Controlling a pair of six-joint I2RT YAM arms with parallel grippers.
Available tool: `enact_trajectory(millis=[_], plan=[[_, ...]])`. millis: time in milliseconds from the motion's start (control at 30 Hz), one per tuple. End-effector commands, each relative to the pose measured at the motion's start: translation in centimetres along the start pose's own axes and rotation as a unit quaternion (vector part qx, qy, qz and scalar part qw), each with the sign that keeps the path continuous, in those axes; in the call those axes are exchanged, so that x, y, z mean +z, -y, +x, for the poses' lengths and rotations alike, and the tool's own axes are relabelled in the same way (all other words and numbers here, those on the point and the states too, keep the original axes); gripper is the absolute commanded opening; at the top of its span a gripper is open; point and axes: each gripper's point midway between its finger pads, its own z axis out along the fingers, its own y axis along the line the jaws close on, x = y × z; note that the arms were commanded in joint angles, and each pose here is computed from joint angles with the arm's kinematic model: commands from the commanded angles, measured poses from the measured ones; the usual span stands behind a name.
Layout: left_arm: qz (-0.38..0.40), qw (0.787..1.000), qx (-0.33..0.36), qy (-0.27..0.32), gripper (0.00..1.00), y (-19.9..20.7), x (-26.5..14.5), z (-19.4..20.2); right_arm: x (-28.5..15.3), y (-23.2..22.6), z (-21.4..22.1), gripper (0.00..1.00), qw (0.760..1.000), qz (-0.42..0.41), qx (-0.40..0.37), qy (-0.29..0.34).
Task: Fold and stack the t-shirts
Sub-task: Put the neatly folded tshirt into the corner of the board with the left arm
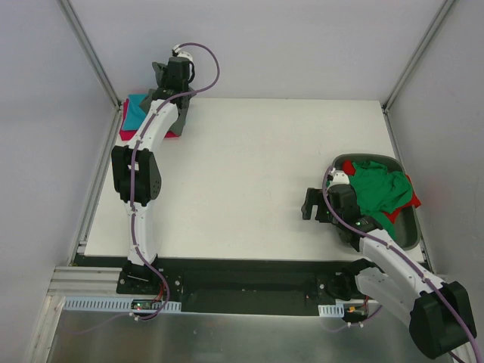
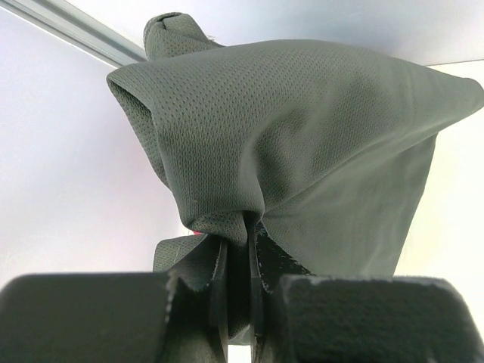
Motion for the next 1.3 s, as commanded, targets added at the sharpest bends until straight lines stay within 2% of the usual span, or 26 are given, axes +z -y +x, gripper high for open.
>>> enact_trajectory(millis=[0, 167, 433, 567, 700, 1000, 1267], plan=[[-0.02, 0.999, -0.028, 0.039, 0.0, -4.0, -1.8, -3.2, 0.3, -0.3, -0.8, 0.96, 1.0, -0.008, -0.001, 0.014], [-0.013, 0.999, -0.037, 0.032, 0.0, -4.6, 0.0, -2.2, 0.2, -0.3, -0.9, 0.96, 1.0, -0.009, 0.0, 0.017], [-0.005, 0.996, -0.066, 0.056, 0.0, -6.8, 0.6, -3.6, 0.6, -0.2, -0.7, 0.96, 1.0, -0.006, -0.001, 0.006], [0.045, 0.995, -0.064, 0.068, 0.0, -4.5, 1.7, -3.6, 0.6, -0.5, -0.6, 0.96, 1.0, -0.012, -0.003, 0.0], [0.052, 0.993, -0.083, 0.061, 0.0, -3.3, 2.6, -3.2, 0.5, -0.5, -0.7, 0.96, 1.0, -0.012, -0.002, 0.001], [0.024, 0.991, -0.102, 0.078, 0.0, -5.6, 0.3, -5.4, 0.6, -0.5, -0.6, 0.96, 1.0, -0.012, -0.003, -0.003], [0.029, 0.988, -0.114, 0.097, 0.0, -4.8, -3.4, -7.8, 0.3, -0.8, -0.6, 0.96, 1.0, -0.018, 0.003, -0.005]])
